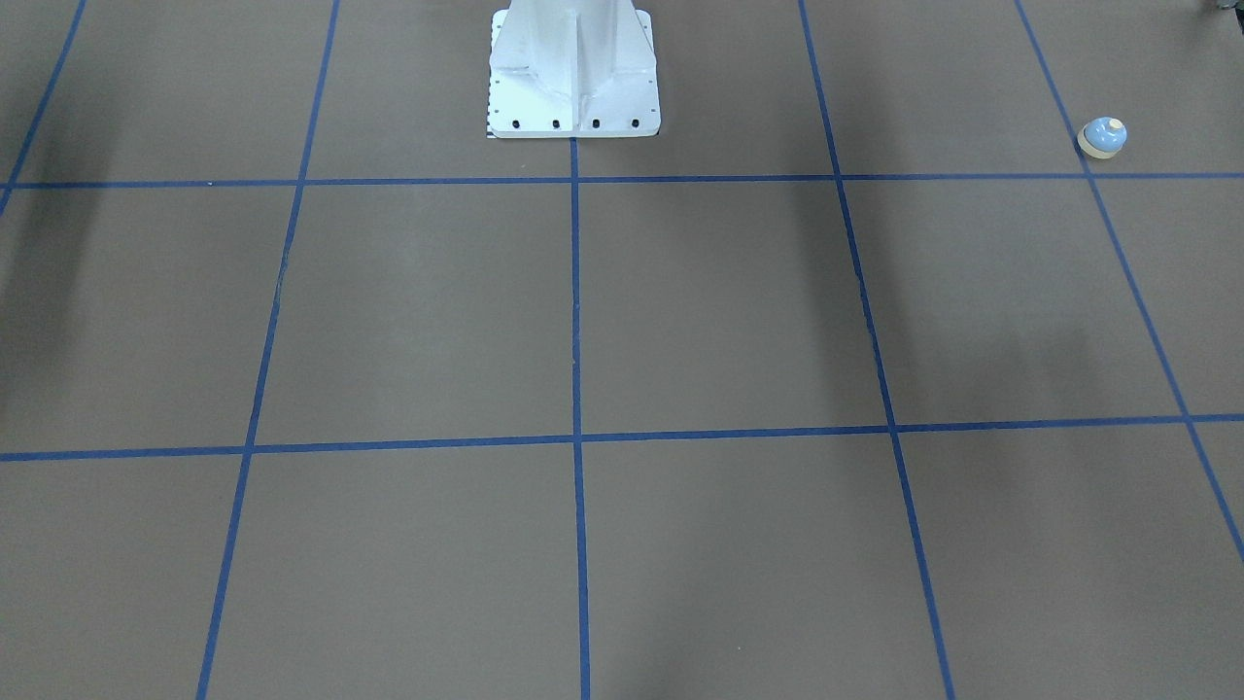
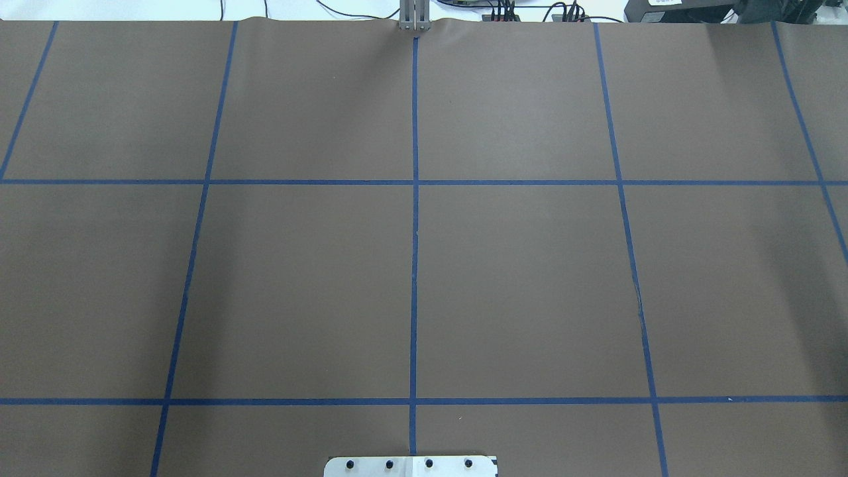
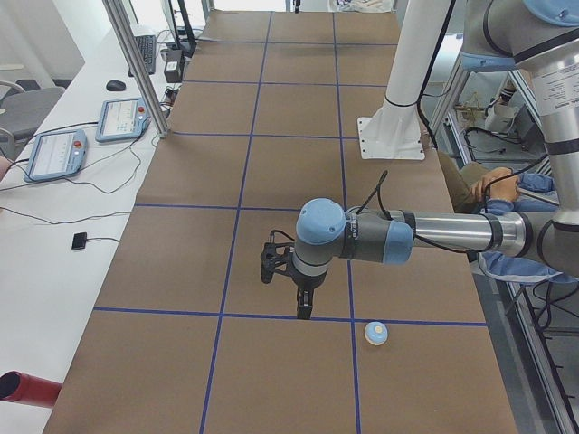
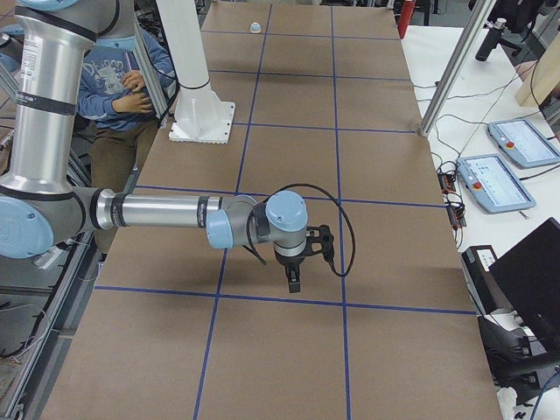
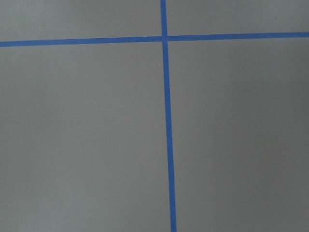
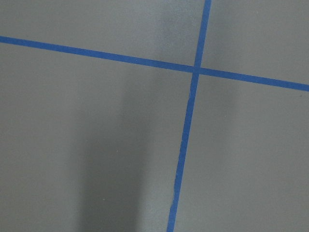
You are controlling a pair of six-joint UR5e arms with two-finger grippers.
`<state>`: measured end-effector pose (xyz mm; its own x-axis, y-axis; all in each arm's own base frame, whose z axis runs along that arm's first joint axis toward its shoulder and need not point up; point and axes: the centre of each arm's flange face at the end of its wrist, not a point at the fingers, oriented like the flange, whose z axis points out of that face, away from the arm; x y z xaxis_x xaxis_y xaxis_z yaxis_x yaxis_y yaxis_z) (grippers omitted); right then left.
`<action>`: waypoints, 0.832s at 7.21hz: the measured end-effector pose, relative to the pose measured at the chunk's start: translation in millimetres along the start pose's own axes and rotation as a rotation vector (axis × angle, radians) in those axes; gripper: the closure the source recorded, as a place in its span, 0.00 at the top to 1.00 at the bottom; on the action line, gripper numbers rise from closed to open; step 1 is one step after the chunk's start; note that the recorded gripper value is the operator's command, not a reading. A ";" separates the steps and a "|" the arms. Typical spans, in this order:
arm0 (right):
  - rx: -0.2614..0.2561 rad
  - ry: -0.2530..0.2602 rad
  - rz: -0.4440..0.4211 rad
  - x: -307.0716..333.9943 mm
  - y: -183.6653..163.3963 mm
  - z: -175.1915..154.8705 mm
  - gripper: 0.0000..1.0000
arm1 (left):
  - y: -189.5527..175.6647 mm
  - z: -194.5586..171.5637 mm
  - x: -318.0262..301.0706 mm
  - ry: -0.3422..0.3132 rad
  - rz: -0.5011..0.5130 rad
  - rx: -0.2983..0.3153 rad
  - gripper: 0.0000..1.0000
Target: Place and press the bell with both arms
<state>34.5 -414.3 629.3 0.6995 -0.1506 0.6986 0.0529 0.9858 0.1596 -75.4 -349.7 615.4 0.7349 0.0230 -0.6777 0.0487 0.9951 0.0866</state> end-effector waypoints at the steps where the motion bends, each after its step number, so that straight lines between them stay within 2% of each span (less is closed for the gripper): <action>1: 0.000 -0.002 0.001 0.0 0.9 0.0 1.00 | 0.2 0.6 -1.0 -0.006 0.000 -0.001 1.00; 6: 0.003 -0.005 -0.006 -1.7 -0.5 -1.0 1.00 | 16.5 4.4 -3.4 0.006 -0.018 -0.012 1.00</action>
<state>34.0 -414.4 627.3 0.6953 -0.1571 0.7014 0.0551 0.9846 0.1658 -74.1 -333.8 622.4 0.7298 0.0058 -0.6837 0.0535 0.9964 0.0655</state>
